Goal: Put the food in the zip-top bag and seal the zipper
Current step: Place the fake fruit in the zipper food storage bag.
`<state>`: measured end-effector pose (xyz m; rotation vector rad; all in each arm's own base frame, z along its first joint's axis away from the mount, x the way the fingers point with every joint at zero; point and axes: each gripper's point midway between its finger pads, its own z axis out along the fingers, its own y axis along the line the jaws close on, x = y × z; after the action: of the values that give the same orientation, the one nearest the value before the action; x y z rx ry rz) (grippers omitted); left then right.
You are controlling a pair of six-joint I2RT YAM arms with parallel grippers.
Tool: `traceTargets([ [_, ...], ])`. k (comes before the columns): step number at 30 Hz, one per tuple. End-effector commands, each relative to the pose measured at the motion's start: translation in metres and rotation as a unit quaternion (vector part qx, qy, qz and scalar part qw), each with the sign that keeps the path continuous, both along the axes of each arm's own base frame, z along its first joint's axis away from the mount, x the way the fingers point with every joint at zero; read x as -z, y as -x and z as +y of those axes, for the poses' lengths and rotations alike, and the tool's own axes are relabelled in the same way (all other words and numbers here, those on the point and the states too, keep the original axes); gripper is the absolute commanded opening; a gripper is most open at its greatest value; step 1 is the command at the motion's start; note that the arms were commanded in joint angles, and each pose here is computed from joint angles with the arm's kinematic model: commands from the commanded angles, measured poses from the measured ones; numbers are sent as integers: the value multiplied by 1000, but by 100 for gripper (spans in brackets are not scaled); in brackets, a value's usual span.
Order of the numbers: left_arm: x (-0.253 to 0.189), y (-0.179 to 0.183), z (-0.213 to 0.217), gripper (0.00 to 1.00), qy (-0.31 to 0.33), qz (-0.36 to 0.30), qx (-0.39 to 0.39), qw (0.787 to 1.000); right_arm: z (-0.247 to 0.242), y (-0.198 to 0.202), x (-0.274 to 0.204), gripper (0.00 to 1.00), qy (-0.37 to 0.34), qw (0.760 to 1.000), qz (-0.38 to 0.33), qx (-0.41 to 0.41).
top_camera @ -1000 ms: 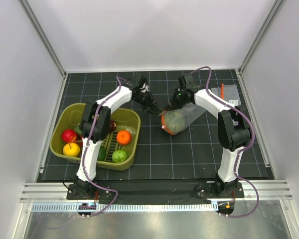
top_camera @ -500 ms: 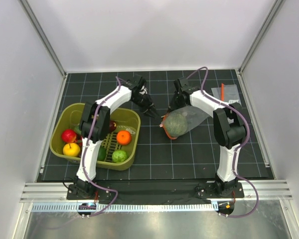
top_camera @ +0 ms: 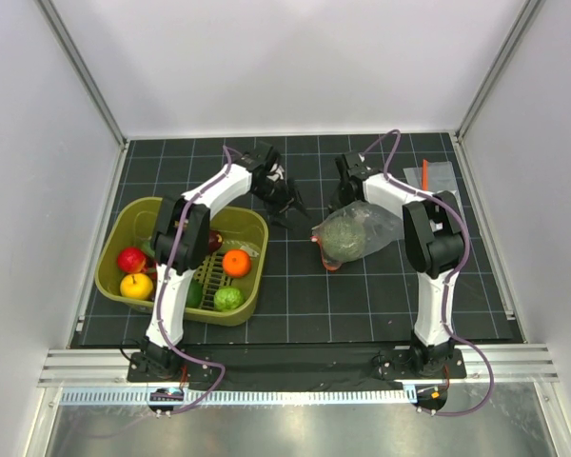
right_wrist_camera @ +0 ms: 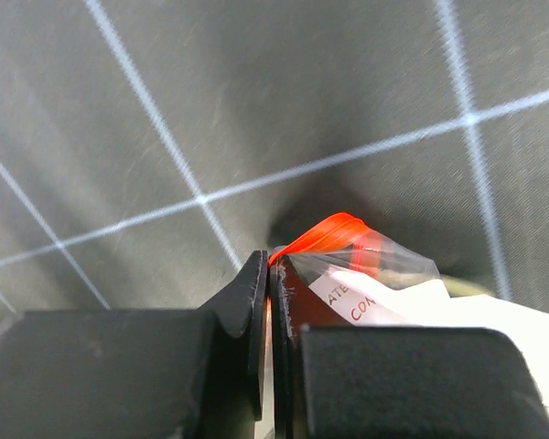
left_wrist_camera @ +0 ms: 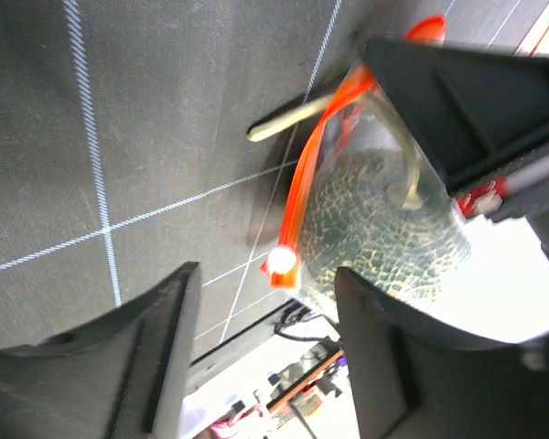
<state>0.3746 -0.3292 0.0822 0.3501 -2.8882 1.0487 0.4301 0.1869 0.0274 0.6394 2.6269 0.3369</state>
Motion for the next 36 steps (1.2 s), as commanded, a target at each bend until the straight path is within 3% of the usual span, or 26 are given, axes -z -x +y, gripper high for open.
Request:
traceTargets([
  [1,-49,4,-14,65,41,-49,32,997,-5,-18,-7,7,2,1000,-11,17],
  [4,-55,5,-21,71,48,-64,47,996,-11,-20,1,7,-12,999,9,30],
  [10,-55,6,-29,81,55,-68,55,995,6,-29,17,7,-137,990,15,27],
  [12,-56,5,-35,85,59,-70,53,994,7,-33,18,7,-143,989,14,28],
  [24,-44,-14,-74,91,100,-30,-9,995,15,-41,22,7,-192,981,5,25],
  [27,-40,-17,-86,90,110,-19,-11,994,17,-45,18,11,-212,977,-3,21],
  [29,-35,-14,-94,79,114,-16,-1,993,18,-47,14,16,-216,976,-10,16],
  [30,-34,-14,-97,59,116,-15,2,993,19,-49,12,22,-216,976,-14,12],
  [33,-21,-11,-97,30,113,-4,6,994,17,-53,4,31,-214,977,-23,8],
  [35,-18,-11,-97,18,114,-2,7,993,16,-55,-1,34,-212,977,-28,7],
  [36,-16,-11,-97,2,114,-2,8,993,15,-57,-4,39,-212,977,-30,8],
])
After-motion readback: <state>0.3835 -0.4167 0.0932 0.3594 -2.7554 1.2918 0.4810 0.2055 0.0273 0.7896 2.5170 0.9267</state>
